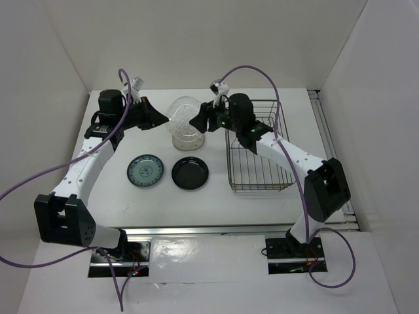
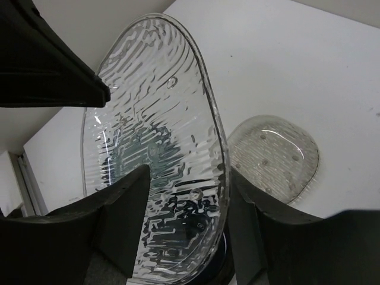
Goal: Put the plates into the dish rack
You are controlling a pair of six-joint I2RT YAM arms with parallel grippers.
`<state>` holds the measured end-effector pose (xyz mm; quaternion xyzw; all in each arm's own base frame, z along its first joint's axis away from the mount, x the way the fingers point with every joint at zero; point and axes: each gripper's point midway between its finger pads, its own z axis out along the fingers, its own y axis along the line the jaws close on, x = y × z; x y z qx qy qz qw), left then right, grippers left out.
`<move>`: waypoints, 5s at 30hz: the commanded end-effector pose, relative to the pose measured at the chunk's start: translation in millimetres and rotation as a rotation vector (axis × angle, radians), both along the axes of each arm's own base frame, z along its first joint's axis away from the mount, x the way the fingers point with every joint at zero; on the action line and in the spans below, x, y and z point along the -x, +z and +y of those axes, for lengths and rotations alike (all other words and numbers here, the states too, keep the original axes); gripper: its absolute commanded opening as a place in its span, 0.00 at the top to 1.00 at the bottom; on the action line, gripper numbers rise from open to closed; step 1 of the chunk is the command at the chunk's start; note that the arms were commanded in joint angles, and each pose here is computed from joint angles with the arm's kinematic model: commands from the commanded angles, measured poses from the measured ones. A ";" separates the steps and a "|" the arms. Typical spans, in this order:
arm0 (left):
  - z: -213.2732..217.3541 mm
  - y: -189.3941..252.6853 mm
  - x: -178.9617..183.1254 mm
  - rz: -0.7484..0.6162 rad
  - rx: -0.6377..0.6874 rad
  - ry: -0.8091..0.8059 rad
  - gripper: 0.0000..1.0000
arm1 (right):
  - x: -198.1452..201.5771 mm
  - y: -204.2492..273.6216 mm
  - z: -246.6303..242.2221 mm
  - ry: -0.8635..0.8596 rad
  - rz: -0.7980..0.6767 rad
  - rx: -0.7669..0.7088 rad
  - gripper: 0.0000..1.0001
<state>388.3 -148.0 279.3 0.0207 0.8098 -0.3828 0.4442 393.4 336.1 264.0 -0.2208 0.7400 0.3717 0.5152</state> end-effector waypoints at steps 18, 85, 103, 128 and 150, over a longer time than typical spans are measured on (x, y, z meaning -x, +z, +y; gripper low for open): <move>9.6 -1.1 -16.9 0.013 -0.023 0.072 1.00 | 3.5 46.1 -0.6 -0.027 -0.089 -0.036 1.00; 52.9 -35.0 -27.7 0.217 -0.158 0.345 0.00 | -62.7 -60.2 -181.3 -1.084 0.120 0.459 0.77; 32.3 -105.4 -62.5 0.309 -0.141 0.260 0.02 | -52.6 -13.8 -193.8 -1.159 0.061 0.421 0.16; 16.2 -249.6 -84.5 0.567 -0.522 0.334 0.21 | -10.3 11.9 -198.8 -1.010 0.020 0.275 0.14; 15.2 -144.5 -87.0 0.324 -0.470 0.311 1.00 | 2.0 24.1 -132.9 -0.436 -0.058 0.067 0.13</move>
